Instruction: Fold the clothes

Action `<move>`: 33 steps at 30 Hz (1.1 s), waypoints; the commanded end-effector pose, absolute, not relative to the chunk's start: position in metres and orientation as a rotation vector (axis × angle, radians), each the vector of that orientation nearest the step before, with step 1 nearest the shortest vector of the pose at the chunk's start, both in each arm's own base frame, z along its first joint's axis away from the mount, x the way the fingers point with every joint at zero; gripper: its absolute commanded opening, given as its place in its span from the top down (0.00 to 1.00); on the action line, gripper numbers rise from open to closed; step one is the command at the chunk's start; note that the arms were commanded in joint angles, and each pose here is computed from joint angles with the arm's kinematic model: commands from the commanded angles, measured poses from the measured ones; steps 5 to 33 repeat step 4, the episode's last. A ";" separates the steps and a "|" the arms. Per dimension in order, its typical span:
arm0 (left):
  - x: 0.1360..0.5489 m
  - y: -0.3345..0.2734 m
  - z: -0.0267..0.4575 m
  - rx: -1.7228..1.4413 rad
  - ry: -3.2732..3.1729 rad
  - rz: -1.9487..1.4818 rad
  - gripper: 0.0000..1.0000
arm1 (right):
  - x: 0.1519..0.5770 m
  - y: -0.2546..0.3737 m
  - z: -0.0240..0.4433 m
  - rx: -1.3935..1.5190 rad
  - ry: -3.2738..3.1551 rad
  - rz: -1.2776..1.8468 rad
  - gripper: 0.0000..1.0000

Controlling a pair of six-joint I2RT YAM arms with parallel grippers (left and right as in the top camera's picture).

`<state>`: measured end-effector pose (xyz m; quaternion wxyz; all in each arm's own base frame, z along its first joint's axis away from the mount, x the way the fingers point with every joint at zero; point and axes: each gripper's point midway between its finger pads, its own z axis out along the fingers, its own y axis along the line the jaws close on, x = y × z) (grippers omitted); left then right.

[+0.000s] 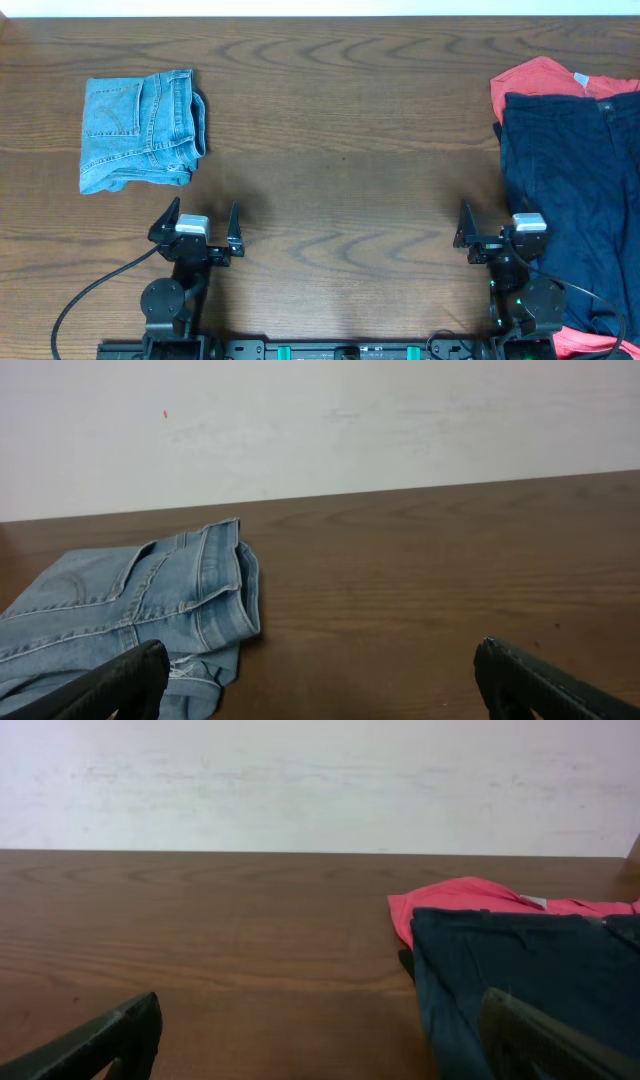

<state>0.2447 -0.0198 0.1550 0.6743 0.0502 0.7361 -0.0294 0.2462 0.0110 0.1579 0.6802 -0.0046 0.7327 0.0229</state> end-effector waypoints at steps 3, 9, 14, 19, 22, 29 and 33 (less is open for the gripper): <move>0.243 -0.022 0.141 0.109 1.707 -0.093 0.02 | 0.246 0.011 0.157 -0.027 1.645 0.039 0.01; 0.243 -0.022 0.141 0.109 1.707 -0.094 0.02 | 0.246 0.011 0.157 -0.027 1.645 0.039 0.01; 0.243 -0.022 0.141 0.109 1.707 -0.094 0.02 | 0.246 0.011 0.157 -0.027 1.645 0.039 0.01; 0.243 -0.022 0.141 0.109 1.707 -0.094 0.02 | 0.246 0.011 0.157 -0.027 1.645 0.039 0.01; 0.243 -0.022 0.141 0.109 1.707 -0.094 0.02 | 0.246 0.011 0.157 -0.027 1.645 0.039 0.01; 0.243 -0.022 0.141 0.109 1.707 -0.094 0.02 | 0.246 0.011 0.157 -0.027 1.645 0.039 0.01; 0.243 -0.022 0.141 0.109 1.707 -0.094 0.02 | 0.246 0.011 0.157 -0.027 1.645 0.039 0.01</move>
